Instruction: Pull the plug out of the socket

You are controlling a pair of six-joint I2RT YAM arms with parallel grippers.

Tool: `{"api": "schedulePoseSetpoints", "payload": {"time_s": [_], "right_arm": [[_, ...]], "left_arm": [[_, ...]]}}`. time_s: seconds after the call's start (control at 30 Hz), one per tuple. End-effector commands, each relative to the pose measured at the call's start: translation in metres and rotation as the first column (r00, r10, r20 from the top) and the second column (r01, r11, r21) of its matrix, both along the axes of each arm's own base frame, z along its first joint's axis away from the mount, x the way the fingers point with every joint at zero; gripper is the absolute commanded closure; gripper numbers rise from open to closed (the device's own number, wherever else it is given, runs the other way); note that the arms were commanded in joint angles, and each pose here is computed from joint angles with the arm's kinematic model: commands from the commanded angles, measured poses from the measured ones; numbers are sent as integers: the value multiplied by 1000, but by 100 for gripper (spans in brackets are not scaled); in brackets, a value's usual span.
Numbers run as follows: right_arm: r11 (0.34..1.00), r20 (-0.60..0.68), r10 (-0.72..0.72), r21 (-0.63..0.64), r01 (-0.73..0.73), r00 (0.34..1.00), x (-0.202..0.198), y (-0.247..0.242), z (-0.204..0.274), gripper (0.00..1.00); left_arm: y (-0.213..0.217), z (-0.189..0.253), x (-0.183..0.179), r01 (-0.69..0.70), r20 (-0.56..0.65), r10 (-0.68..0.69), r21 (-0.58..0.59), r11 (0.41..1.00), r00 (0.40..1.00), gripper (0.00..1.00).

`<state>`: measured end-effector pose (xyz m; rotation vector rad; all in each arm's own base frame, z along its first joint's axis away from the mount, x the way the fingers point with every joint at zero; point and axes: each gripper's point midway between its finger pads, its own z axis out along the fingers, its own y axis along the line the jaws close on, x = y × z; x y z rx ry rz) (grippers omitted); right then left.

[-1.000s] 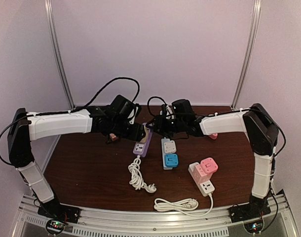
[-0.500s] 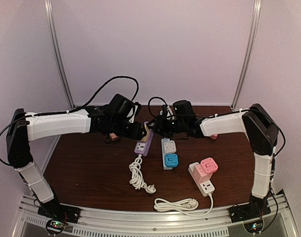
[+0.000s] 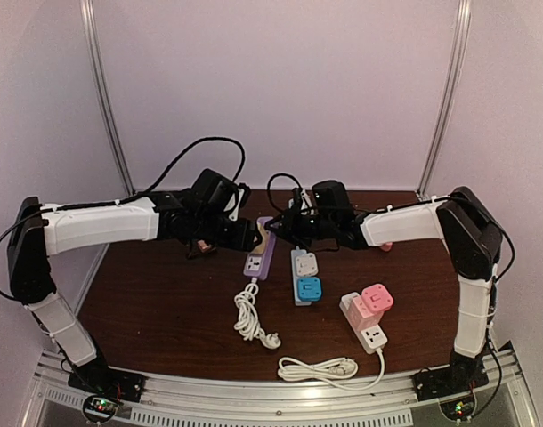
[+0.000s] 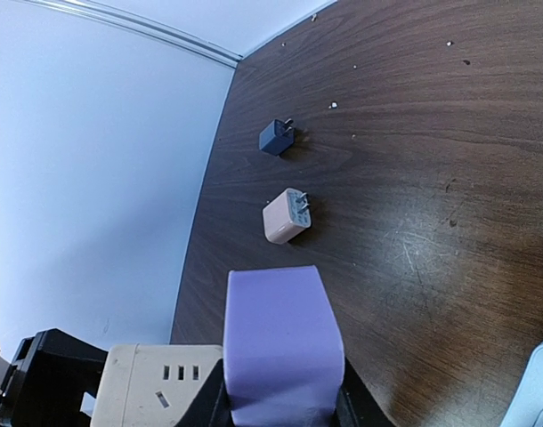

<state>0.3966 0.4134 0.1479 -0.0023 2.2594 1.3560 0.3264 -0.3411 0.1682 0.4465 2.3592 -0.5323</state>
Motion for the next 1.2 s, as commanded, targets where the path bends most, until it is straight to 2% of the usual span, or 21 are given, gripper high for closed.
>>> {"api": "schedulePoseSetpoints", "payload": {"time_s": [0.0, 0.23, 0.37, 0.57, 0.77, 0.97, 1.17], "right_arm": [[998, 41, -45, -51, 47, 998, 1, -10, -6, 100], [987, 41, -99, -127, 103, 994, 5, -22, -22, 100], [987, 43, -93, -130, 98, 995, 5, -22, -23, 100], [987, 61, -95, -124, 102, 994, 4, -24, -11, 100], [988, 84, -83, -123, 93, 993, 2, -24, 2, 100], [988, 90, -74, -126, 85, 993, 0, -23, 5, 100], [989, 92, -65, -123, 76, 994, -3, -24, 8, 100]], "left_arm": [[-8, 69, 7, 20, 146, 7, -185, 983, 989, 86], [2, 81, 4, 25, 173, 12, -210, 977, 985, 85], [11, 79, 3, 8, 168, 26, -201, 980, 985, 85], [54, 56, 14, -78, 65, 101, -289, 954, 993, 85], [119, 14, 31, -253, -111, 227, -409, 877, 967, 85], [183, -12, 54, -419, -176, 381, -417, 806, 908, 82], [220, -36, 79, -505, -234, 448, -429, 749, 863, 80]]}}
